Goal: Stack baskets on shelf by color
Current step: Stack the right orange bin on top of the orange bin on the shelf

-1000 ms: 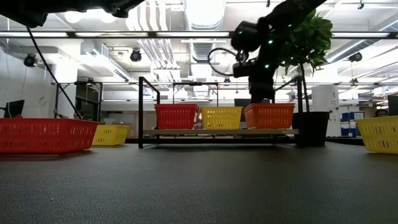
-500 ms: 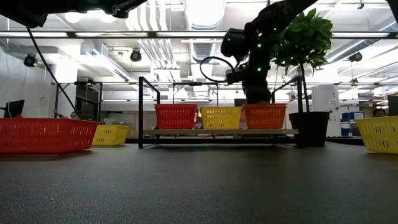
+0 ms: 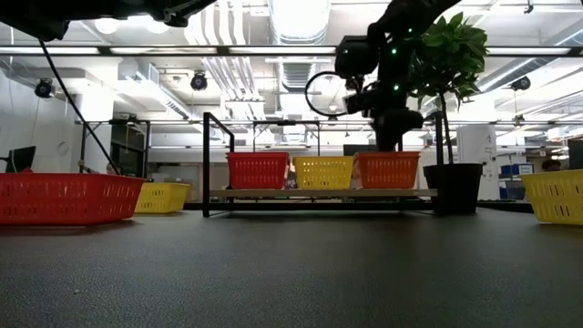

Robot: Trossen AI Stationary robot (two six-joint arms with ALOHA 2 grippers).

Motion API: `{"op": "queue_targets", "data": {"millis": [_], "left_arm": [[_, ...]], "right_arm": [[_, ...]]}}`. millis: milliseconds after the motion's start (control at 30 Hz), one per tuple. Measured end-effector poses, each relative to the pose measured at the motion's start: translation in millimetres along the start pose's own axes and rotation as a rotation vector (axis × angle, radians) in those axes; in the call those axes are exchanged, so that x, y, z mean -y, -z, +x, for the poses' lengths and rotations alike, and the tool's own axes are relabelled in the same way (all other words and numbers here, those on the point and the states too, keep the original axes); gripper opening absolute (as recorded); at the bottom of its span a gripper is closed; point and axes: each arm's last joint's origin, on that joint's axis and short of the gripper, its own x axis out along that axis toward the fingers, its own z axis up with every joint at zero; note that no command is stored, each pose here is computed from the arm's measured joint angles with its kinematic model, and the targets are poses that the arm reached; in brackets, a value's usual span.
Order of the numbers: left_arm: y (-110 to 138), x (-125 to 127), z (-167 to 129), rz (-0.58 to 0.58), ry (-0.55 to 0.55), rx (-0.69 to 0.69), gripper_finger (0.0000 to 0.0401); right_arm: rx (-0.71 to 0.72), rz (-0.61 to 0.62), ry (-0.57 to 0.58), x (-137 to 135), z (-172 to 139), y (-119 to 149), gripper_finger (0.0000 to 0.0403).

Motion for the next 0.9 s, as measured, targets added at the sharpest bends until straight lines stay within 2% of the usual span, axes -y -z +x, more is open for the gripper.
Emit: {"op": "queue_targets", "data": {"millis": [600, 900], "left_arm": [[0.2, 0.1, -0.1, 0.001, 0.0, 0.0, 0.007], [0.3, -0.1, 0.0, 0.001, -0.001, -0.001, 0.007]], "right_arm": [[-0.17, -0.044, -0.09, -8.7, -14.6, 23.0, 0.0008], [-0.206, -0.04, -0.045, -7.6, -16.1, 24.9, 0.0009]]}}
